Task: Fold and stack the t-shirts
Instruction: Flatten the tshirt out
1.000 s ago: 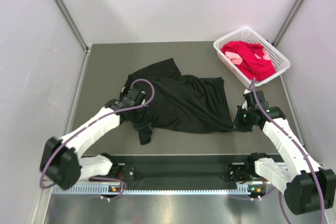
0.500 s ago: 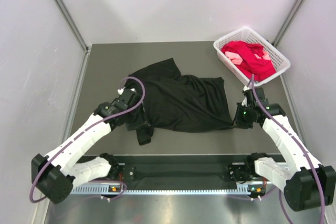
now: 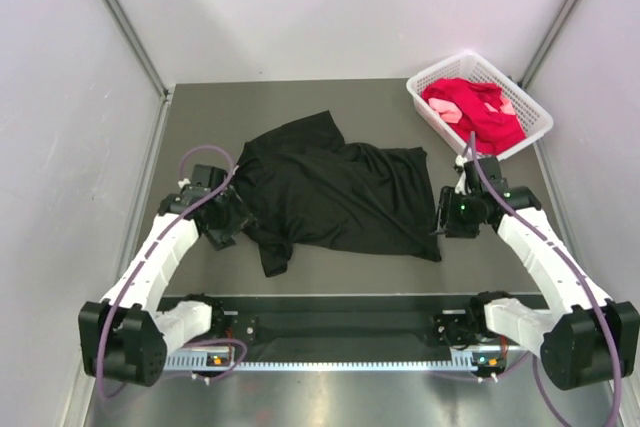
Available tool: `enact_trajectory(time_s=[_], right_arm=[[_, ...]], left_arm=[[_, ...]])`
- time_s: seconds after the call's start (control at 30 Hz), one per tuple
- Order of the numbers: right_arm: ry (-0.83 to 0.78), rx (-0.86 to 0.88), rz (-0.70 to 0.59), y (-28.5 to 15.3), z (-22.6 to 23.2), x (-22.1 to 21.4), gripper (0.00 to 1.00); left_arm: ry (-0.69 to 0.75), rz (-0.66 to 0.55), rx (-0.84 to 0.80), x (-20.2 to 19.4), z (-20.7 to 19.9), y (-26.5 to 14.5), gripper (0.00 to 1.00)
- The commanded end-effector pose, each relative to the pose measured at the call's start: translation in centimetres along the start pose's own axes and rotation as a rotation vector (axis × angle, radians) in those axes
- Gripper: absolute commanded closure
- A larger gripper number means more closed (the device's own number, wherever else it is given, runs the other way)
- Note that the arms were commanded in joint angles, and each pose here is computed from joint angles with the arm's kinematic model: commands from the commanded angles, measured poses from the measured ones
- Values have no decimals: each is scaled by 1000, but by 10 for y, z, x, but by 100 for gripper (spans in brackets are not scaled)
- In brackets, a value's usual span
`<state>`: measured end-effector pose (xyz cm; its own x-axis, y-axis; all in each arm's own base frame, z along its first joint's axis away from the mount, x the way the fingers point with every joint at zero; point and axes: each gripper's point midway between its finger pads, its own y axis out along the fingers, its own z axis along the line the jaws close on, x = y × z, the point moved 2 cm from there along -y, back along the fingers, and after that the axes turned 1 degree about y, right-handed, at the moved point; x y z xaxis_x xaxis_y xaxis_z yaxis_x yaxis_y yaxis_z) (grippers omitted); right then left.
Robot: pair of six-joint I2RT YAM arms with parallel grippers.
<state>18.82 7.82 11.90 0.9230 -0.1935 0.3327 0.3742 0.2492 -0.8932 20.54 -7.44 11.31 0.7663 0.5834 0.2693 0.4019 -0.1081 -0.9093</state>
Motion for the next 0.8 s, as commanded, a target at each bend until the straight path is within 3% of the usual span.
enact_trajectory(time_s=[0.0, 0.1, 0.43, 0.57, 0.67, 0.7, 0.77], right_arm=[[-102, -6, -88, -18, 11, 26, 54], [-142, 6, -112, -23, 20, 34, 49], [-176, 94, -48, -2, 55, 29, 49], [-187, 102, -21, 6, 63, 23, 50], [-185, 107, 0, 15, 68, 16, 51], [-179, 111, 10, 19, 69, 13, 52], [-179, 122, 15, 22, 73, 11, 53]], left_arm=[[-10, -69, -29, 27, -2, -1, 28], [-31, -57, -36, 34, -1, 11, 28], [-87, 8, -26, 48, 2, 70, 35], [-72, 33, -13, 56, 0, 85, 50], [-29, 48, -13, 65, -7, 82, 80], [-18, 54, 5, 65, -5, 74, 98], [17, -12, 37, 79, -4, 53, 100]])
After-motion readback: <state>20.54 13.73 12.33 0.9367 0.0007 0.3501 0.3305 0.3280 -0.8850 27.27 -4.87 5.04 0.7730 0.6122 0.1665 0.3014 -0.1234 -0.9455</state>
